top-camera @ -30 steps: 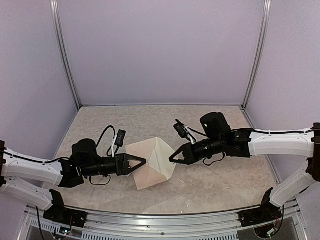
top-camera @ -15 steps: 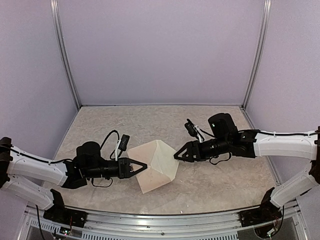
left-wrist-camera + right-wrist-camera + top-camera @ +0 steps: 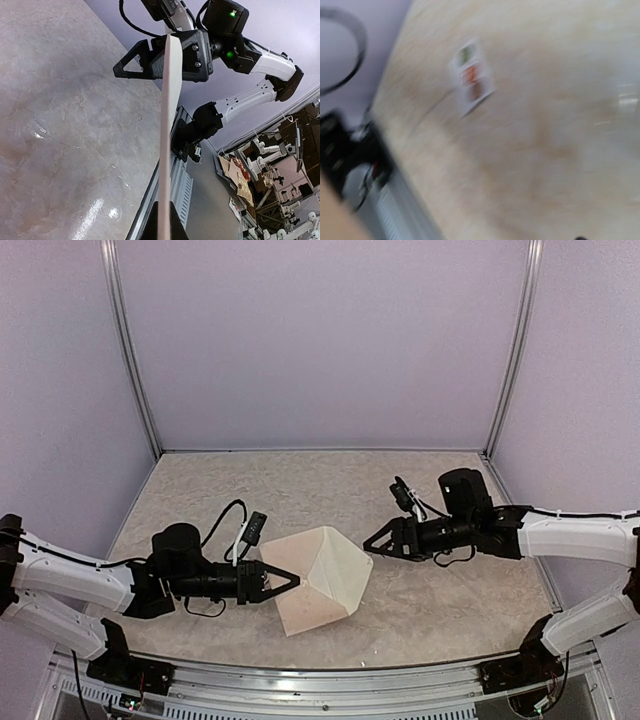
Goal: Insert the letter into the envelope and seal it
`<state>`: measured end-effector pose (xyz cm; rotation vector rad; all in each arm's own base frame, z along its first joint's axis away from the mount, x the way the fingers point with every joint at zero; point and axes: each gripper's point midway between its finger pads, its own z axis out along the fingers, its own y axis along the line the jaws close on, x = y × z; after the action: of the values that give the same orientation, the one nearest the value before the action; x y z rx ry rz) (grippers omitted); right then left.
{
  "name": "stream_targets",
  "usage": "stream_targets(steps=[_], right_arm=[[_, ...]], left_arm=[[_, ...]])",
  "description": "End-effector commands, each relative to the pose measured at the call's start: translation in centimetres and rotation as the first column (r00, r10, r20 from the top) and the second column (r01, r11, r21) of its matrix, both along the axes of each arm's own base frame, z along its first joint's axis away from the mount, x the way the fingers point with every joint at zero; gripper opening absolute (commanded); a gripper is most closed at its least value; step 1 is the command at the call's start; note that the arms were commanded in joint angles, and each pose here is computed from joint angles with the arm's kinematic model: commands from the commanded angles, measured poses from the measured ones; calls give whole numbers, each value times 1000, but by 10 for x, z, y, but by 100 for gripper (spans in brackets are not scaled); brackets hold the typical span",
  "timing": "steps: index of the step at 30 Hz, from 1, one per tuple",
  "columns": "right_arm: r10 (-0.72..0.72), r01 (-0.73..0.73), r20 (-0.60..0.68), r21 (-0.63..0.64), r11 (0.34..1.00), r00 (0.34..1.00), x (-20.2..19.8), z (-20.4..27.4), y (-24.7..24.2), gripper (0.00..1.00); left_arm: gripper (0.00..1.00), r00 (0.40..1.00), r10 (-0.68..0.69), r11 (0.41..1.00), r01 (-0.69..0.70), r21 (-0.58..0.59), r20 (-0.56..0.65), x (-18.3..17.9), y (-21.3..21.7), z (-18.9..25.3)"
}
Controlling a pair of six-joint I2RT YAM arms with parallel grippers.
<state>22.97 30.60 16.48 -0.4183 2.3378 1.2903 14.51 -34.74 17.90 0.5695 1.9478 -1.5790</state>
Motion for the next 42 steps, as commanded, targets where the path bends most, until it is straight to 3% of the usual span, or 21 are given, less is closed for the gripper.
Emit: stream_targets(steps=[1, 8, 12, 18, 29, 31, 33, 34, 35, 38, 42], right_arm=[[281, -292, 92, 133, 947, 955, -49, 33, 39, 78], [433, -451, 131, 183, 874, 892, -82, 43, 72, 81], [453, -469, 122, 217, 856, 883, -85, 39, 86, 75], [450, -467, 127, 287, 836, 884, -84, 42, 97, 50], [515, -526, 126, 328, 785, 848, -96, 42, 114, 26], [518, -529, 129, 330, 782, 846, -97, 43, 114, 17], [515, -528, 135, 333, 781, 847, -96, 44, 114, 0], [510, -524, 137, 332, 784, 849, -96, 45, 114, 0], [493, -509, 135, 323, 798, 859, -93, 44, 114, 0], [381, -393, 97, 233, 890, 920, -68, 27, 107, 0], [204, -205, 21, 68, 976, 979, -33, -10, 79, 0]], left_arm=[[0, 999, -8, 999, 11, -41, 53, 1, -6, 20], [0, 998, -29, 998, 32, -57, 58, -1, -12, 26], [0, 997, -39, 997, 43, -60, 62, -1, -14, 28], [0, 997, -49, 997, 52, -52, 58, -3, -15, 24], [0, 998, -36, 998, 39, -48, 57, -1, -16, 22], [0, 998, -38, 998, 40, -47, 56, -1, -16, 22], [0, 998, -38, 998, 40, -43, 54, -1, -17, 22], [0, 998, -32, 999, 34, -32, 50, 1, -17, 20], [4, 999, -26, 1000, 27, -13, 46, 2, -18, 16], [31, 996, 75, 993, -78, 87, 38, 19, -9, -4], [57, 964, 259, 934, -265, 240, 58, 49, 21, -28]])
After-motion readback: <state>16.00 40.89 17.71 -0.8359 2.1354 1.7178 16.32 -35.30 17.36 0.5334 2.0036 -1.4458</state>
